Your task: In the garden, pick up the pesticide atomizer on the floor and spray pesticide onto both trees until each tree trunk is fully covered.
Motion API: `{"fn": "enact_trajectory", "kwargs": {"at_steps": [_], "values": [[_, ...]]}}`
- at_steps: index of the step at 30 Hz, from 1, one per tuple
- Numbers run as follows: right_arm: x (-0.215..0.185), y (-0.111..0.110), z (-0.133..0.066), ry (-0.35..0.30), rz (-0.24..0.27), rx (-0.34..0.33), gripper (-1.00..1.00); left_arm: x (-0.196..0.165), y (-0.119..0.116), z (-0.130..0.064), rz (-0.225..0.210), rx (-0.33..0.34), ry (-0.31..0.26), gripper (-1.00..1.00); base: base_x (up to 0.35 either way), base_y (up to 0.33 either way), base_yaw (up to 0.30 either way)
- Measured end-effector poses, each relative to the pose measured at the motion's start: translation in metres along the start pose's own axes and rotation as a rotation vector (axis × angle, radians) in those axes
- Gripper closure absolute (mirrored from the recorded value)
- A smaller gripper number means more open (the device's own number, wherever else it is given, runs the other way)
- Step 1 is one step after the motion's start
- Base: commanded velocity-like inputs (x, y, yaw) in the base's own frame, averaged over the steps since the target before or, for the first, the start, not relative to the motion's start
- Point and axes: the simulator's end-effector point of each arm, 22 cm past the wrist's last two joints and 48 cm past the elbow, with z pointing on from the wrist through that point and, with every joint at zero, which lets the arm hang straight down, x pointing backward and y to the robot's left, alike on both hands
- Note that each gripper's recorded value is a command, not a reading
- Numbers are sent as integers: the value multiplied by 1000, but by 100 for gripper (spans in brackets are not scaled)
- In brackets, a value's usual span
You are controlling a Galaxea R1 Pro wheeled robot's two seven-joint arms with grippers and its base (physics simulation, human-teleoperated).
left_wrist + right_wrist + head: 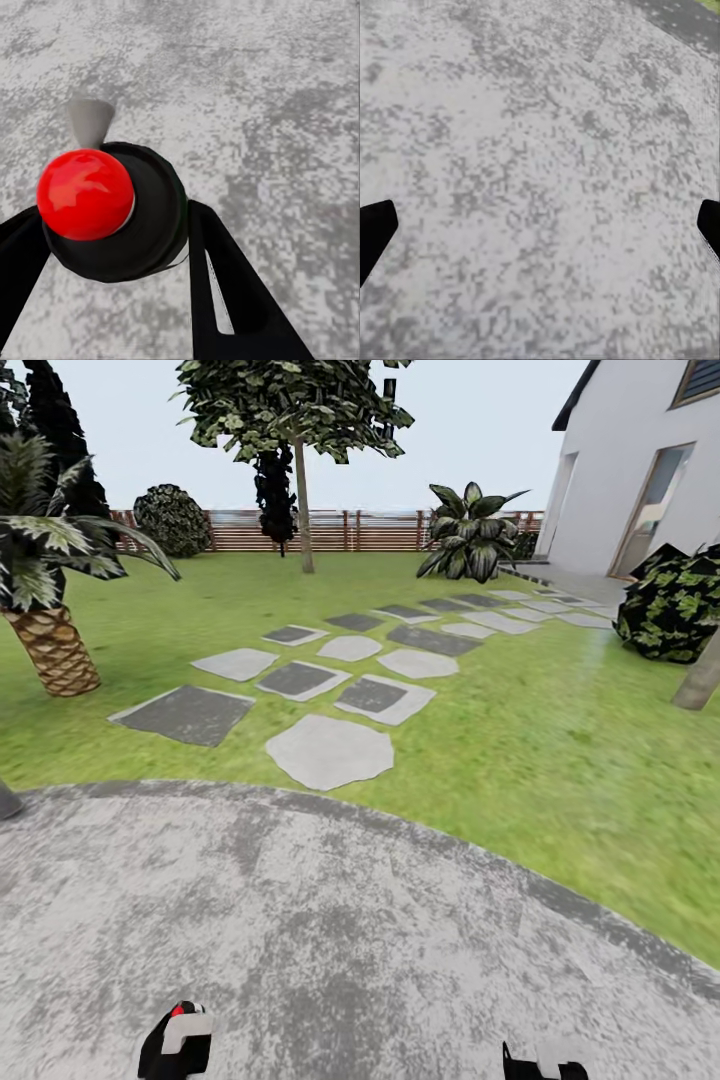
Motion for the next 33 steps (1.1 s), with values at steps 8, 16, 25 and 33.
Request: {"fn": "enact_trajectory", "kwargs": {"at_steps": [8, 16, 25, 33], "values": [[0, 0, 0, 0, 2, 1, -100, 0, 0, 0, 0, 0, 0, 100, 339, 0, 1], [0, 0, 0, -1, 2, 1, -100, 0, 0, 0, 0, 0, 1, 100, 339, 0, 112], [0, 0, 0, 0, 2, 1, -100, 1, 2, 0, -20, -9, 4, 100, 340, 0, 9], [0, 0, 0, -1, 2, 1, -100, 1, 3, 0, -22, -9, 4, 100, 342, 0, 0]]}}
